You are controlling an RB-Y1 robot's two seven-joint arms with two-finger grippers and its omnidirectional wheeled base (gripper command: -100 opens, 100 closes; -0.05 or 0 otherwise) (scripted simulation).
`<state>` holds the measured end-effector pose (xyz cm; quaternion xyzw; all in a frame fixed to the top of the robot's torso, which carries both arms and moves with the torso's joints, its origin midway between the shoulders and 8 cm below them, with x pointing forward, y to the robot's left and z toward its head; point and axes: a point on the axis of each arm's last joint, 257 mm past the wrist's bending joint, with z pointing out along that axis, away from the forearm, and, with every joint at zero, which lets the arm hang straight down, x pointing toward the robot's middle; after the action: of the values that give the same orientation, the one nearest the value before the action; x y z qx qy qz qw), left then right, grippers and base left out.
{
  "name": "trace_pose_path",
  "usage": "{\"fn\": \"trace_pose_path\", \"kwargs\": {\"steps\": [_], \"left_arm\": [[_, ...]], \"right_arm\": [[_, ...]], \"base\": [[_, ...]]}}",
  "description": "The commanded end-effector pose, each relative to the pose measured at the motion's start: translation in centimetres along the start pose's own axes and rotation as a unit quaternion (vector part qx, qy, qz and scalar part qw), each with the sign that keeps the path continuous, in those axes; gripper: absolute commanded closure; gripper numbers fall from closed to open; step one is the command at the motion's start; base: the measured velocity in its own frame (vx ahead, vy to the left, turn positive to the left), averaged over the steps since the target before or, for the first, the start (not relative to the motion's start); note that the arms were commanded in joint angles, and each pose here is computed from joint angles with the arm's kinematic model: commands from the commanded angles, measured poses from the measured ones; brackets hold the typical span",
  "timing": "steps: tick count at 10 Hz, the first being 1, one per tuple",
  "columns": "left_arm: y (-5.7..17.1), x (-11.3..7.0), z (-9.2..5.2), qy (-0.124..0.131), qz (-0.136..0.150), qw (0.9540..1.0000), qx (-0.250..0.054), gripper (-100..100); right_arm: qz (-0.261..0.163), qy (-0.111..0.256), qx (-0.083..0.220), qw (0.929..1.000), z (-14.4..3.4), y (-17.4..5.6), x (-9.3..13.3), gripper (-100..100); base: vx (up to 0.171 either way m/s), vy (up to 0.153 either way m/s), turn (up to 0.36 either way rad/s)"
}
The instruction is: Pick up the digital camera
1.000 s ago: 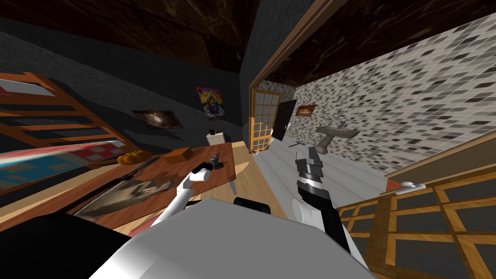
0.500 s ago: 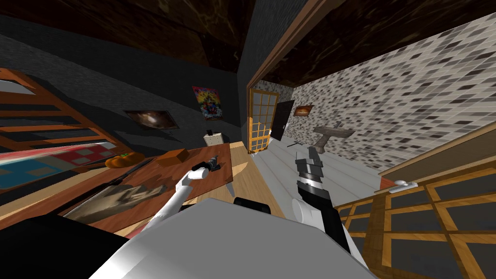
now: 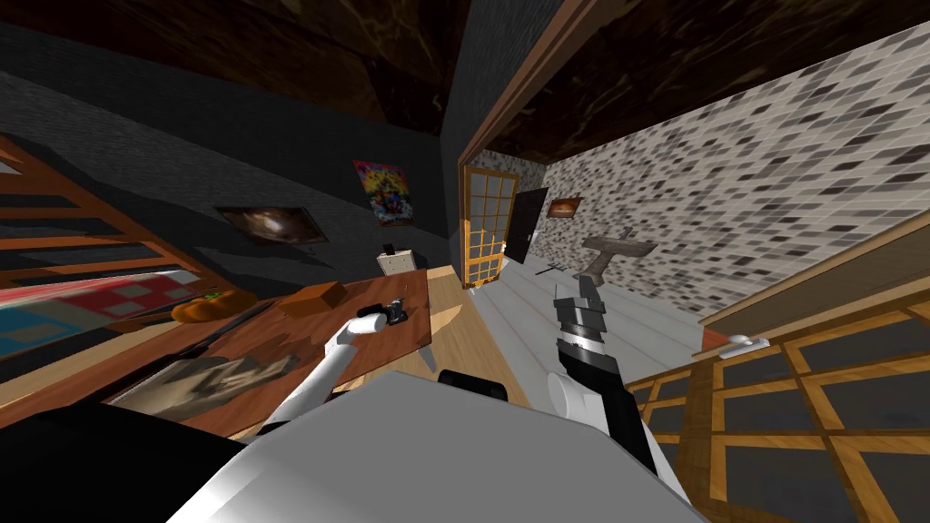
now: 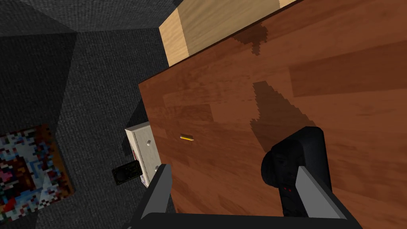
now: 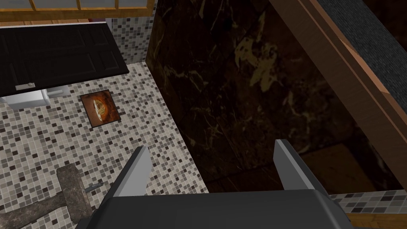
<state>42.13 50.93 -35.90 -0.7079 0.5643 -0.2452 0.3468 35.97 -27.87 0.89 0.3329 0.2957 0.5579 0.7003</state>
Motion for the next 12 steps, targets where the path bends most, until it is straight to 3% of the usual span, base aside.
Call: {"fn": "trace_pose_path", "kwargs": {"steps": [1,4,7,8,9,11,12], "left_arm": [[1.2,-1.0,0.1,-0.002,-0.008,0.9996,-0.026,-100],[3.7,-3.7,0.2,-0.014,-0.036,0.9959,-0.081,-100],[5.4,-4.9,0.0,-0.019,-0.051,0.9917,-0.117,-100],[6.5,-6.2,-0.3,-0.025,-0.065,0.9876,-0.141,-100],[6.7,-6.1,-0.4,-0.025,-0.065,0.9872,-0.143,-100],[8.7,-8.5,-1.1,-0.038,-0.092,0.9775,-0.186,-100],[8.9,-8.4,-1.2,-0.037,-0.093,0.9764,-0.191,-100]], "right_arm": [[0.000,0.000,0.000,1.0000,0.0,0.0,0.0,0],[0.000,0.000,0.000,1.0000,0.0,0.0,0.0,0],[0.000,0.000,0.000,1.0000,0.0,0.0,0.0,0],[0.000,0.000,0.000,1.0000,0.0,0.0,0.0,0],[0.000,0.000,0.000,1.0000,0.0,0.0,0.0,0],[0.000,0.000,0.000,1.0000,0.0,0.0,0.0,0],[0.000,0.000,0.000,1.0000,0.0,0.0,0.0,0]], "base": [[0.044,-0.030,-0.025],[0.042,-0.032,-0.043],[0.038,-0.022,-0.034],[0.041,-0.018,-0.051],[0.034,-0.013,-0.019],[0.051,-0.010,-0.055],[0.050,0.002,-0.027]]}}
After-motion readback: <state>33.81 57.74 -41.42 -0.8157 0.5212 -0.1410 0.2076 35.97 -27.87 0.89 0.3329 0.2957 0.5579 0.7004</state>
